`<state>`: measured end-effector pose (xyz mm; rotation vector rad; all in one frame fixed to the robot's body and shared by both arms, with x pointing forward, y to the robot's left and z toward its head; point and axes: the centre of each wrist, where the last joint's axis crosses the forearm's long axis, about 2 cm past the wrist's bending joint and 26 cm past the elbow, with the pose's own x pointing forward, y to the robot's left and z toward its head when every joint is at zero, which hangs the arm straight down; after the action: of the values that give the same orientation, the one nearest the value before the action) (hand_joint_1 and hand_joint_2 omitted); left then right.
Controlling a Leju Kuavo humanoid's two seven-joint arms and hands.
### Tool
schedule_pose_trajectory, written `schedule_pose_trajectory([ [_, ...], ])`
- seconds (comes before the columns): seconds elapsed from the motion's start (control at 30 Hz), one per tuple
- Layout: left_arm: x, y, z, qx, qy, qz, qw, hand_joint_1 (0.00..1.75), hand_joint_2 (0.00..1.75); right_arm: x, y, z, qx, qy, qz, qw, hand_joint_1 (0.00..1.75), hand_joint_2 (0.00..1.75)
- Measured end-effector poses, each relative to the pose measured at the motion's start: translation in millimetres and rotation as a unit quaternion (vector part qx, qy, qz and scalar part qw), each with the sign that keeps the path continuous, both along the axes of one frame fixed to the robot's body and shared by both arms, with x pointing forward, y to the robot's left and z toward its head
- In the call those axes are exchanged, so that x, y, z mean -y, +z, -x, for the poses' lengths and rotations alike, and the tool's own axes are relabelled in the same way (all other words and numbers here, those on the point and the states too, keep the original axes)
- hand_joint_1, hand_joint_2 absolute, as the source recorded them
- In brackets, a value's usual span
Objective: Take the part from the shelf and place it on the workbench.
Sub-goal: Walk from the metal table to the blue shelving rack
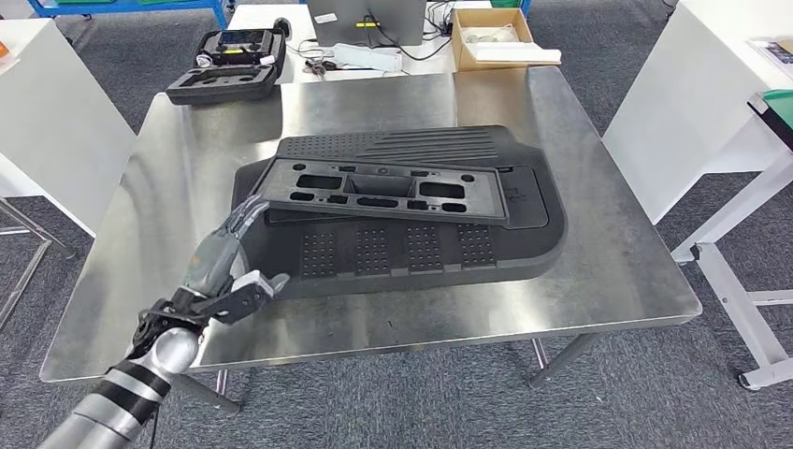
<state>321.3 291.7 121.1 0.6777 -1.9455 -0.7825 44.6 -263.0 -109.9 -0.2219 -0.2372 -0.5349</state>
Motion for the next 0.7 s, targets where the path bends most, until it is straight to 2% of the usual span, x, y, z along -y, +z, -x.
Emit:
schedule_pose_trajectory([
  [0.1,0,-15.8,17.0,-0.019,0.01,0.039,0.999,0.0,0.0,0,0,0,0.002,0.0,0.001,1.0,0.0,0.0],
  [0.23,0,-26.2,29.4,-0.032,0.023,0.062,0.997,0.0,0.0,0,0,0,0.003,-0.002,0.001,1.0,0.0,0.0],
  [0.47,0,-36.5,44.3,-0.032,0.046,0.102,0.993,0.0,0.0,0,0,0,0.004,0.001,0.003,1.0,0.0,0.0],
  [0.7,-2,-38.4,52.1,-0.028,0.063,0.119,0.99,0.0,0.0,1,0,0,0.004,0.0,0.004,1.0,0.0,0.0],
])
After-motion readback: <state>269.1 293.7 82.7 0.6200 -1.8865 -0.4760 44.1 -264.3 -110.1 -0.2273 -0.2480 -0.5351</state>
